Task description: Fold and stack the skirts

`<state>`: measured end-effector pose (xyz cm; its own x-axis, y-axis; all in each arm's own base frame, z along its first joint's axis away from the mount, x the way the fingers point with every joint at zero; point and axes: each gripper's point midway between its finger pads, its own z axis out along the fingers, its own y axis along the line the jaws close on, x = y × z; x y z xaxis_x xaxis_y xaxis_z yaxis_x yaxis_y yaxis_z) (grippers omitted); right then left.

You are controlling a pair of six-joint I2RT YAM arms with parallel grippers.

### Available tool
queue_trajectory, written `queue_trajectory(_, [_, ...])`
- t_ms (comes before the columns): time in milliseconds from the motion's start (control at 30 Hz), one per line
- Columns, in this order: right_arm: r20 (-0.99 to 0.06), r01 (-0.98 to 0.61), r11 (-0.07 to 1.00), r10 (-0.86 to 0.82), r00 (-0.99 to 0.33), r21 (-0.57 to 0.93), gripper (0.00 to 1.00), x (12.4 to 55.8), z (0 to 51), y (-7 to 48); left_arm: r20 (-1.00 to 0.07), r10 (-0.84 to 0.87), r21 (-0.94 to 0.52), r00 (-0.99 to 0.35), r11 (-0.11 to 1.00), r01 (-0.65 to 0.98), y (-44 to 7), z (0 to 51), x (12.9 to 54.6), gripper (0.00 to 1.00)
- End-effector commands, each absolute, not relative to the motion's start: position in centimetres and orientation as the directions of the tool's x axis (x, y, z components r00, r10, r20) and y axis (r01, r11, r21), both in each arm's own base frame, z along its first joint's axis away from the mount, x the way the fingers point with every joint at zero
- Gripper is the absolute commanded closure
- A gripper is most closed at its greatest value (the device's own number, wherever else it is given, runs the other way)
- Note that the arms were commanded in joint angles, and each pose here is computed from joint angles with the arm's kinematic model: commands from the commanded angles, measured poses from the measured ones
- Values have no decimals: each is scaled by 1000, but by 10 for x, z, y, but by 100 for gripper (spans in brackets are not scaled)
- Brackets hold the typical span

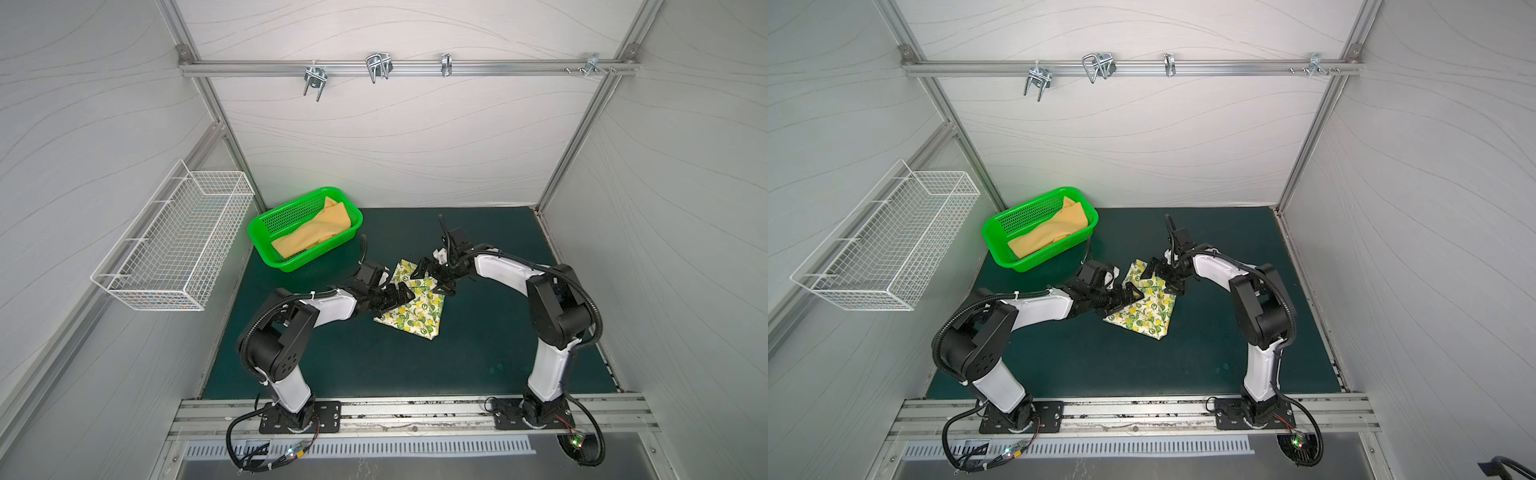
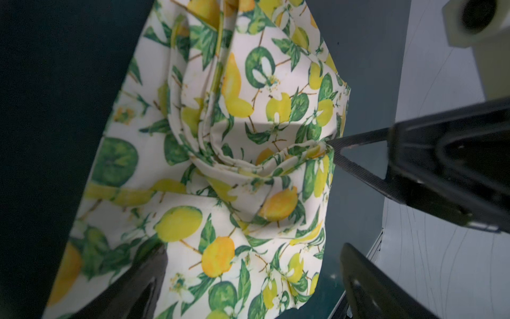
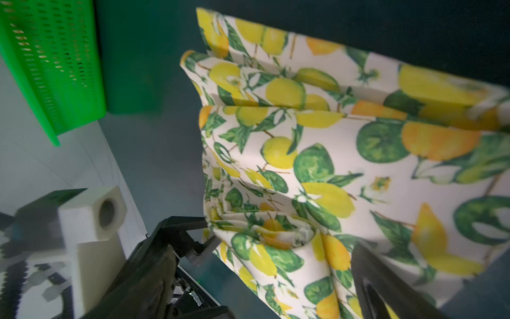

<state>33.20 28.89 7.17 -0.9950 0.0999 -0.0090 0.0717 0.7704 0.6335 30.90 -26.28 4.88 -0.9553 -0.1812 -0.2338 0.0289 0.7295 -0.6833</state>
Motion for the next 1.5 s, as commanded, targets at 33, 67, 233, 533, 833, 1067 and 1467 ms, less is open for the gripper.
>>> queue_trajectory(33, [-28, 40, 737, 80, -996, 675, 1, 325, 81, 301, -223, -174, -656, -959, 754, 16, -259, 44, 306, 2])
queue_trajectory(67, [-22, 41, 734, 76, -997, 678, 1, 323, 80, 303, -220, -174, -656, -960, 755, 13, -259, 43, 306, 2])
queue_trajectory(233, [11, 65, 671, 85, -996, 739, 1, 315, 84, 318, -219, -179, -651, -959, 759, 7, -257, 40, 305, 2])
queue_trajectory(533, [30, 70, 551, 82, -996, 831, 1, 303, 119, 341, -218, -183, -653, -959, 757, 4, -259, 38, 308, 2])
queue_trajectory(833, [25, 55, 486, 68, -997, 872, 1, 294, 141, 345, -222, -184, -652, -958, 758, 5, -257, 43, 306, 2])
queue_trajectory(1067, [-27, 46, 557, 123, -992, 829, 1, 334, 137, 302, -247, -184, -647, -951, 762, 20, -251, 63, 301, 2])
queue_trajectory(1467, [10, 105, 602, 160, -987, 792, 1, 373, 87, 273, -329, -161, -647, -931, 756, 97, -257, 126, 286, 2])
